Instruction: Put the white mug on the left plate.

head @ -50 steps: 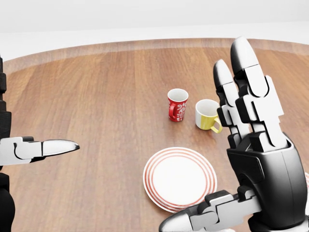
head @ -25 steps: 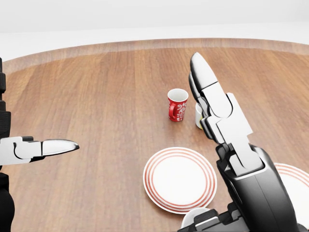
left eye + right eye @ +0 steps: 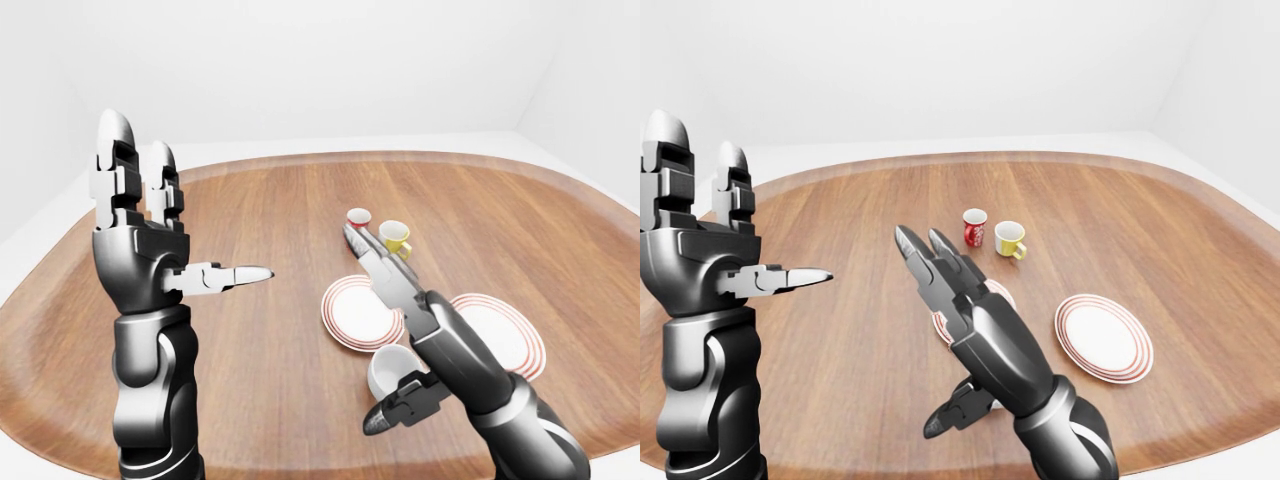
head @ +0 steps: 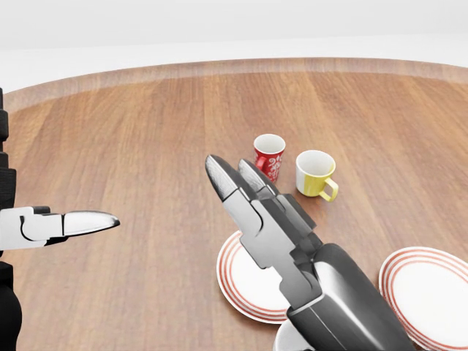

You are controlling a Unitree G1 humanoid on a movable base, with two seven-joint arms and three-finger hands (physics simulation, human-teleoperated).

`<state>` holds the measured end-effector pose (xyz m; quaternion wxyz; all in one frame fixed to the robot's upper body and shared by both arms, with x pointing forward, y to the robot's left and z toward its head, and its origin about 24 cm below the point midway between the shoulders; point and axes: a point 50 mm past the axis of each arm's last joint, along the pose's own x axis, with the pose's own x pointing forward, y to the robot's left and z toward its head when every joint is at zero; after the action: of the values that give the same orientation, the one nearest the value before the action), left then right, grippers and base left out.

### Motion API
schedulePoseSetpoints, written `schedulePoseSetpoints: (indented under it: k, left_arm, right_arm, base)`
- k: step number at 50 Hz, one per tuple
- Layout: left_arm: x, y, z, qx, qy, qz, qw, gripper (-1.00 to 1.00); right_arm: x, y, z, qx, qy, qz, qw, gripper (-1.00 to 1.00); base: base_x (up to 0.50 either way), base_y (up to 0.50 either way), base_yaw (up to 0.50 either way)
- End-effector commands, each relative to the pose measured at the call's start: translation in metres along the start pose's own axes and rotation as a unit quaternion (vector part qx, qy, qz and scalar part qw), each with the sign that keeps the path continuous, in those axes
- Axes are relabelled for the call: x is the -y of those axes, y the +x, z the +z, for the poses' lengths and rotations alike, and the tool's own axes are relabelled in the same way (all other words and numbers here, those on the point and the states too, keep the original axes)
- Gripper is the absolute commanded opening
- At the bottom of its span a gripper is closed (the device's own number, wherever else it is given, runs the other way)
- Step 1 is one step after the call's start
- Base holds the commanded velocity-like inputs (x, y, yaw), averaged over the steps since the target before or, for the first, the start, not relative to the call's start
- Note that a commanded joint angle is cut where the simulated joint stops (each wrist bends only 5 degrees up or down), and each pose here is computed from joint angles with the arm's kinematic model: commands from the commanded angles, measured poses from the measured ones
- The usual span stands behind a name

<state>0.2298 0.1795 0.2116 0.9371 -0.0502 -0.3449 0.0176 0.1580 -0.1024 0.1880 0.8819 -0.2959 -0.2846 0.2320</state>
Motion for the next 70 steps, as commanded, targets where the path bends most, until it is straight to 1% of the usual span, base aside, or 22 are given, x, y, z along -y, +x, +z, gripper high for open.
schedulePoseSetpoints:
  k: [1, 6, 10, 15, 17, 19, 25, 27, 33, 40, 58, 65, 70]
  left_arm:
    - [0.0, 0.0, 0.001, 0.003, 0.0, 0.0, 1.0, 0.99]
    - [0.0, -0.001, -0.001, -0.002, 0.0, -0.001, 1.0, 0.98]
    - [0.001, -0.001, -0.001, -0.003, 0.0, -0.001, 1.0, 0.99]
    - [0.0, -0.001, -0.002, -0.004, 0.001, 0.0, 1.0, 0.99]
    - [0.0, -0.001, -0.002, -0.004, 0.0, 0.0, 1.0, 0.99]
    - [0.001, -0.001, -0.002, -0.004, 0.0, -0.001, 1.0, 0.98]
    - [0.0, -0.001, -0.003, -0.007, 0.001, -0.001, 1.0, 0.99]
    - [0.0, -0.001, -0.002, -0.006, 0.001, -0.001, 1.0, 0.99]
    - [0.0, -0.001, -0.002, -0.005, 0.001, -0.001, 1.0, 0.98]
    - [0.0, -0.002, -0.003, -0.008, 0.001, -0.001, 1.0, 0.98]
    - [0.0, -0.001, -0.003, -0.006, 0.001, -0.001, 1.0, 0.98]
    - [0.001, -0.001, -0.003, -0.008, 0.001, -0.001, 1.0, 0.98]
    - [0.001, -0.002, -0.003, -0.008, 0.001, -0.001, 1.0, 0.98]
  right_arm:
    - [-0.007, -0.004, 0.001, -0.032, -0.052, 0.057, 0.997, 1.0]
    - [-0.007, -0.004, -0.001, -0.047, -0.071, 0.067, 0.994, 1.0]
    - [-0.008, -0.004, 0.002, -0.058, -0.101, 0.084, 0.99, 1.0]
    - [-0.007, -0.004, 0.002, -0.076, -0.131, 0.077, 0.985, 1.0]
    - [-0.007, -0.005, -0.001, -0.088, -0.138, 0.075, 0.984, 1.0]
    - [-0.007, -0.006, -0.009, -0.114, -0.143, 0.076, 0.98, 1.0]
    - [-0.004, -0.006, -0.015, -0.134, -0.149, 0.064, 0.978, 1.0]
    - [-0.005, -0.005, -0.022, -0.161, -0.173, 0.071, 0.969, 1.0]
    - [-0.005, -0.007, -0.027, -0.181, -0.175, 0.065, 0.966, 1.0]
    - [-0.007, -0.012, -0.03, -0.202, -0.179, 0.07, 0.96, 1.0]
    - [-0.016, -0.021, -0.027, -0.217, -0.173, 0.094, 0.956, 1.0]
    - [-0.02, -0.025, -0.033, -0.232, -0.167, 0.107, 0.952, 1.0]
    - [-0.019, -0.023, -0.037, -0.24, -0.171, 0.104, 0.95, 1.0]
  base:
    - [0.0, 0.0, 0.0]
    - [0.0, 0.0, 0.0]
    - [0.0, 0.0, 0.0]
    - [0.0, 0.0, 0.0]
    - [0.0, 0.0, 0.0]
    - [0.0, 0.0, 0.0]
    - [0.0, 0.0, 0.0]
    - [0.0, 0.0, 0.0]
    - [0.0, 0.0, 0.0]
    - [0.0, 0.0, 0.0]
    - [0.0, 0.0, 0.0]
    - [0.0, 0.0, 0.0]
    - [0.0, 0.0, 0.0]
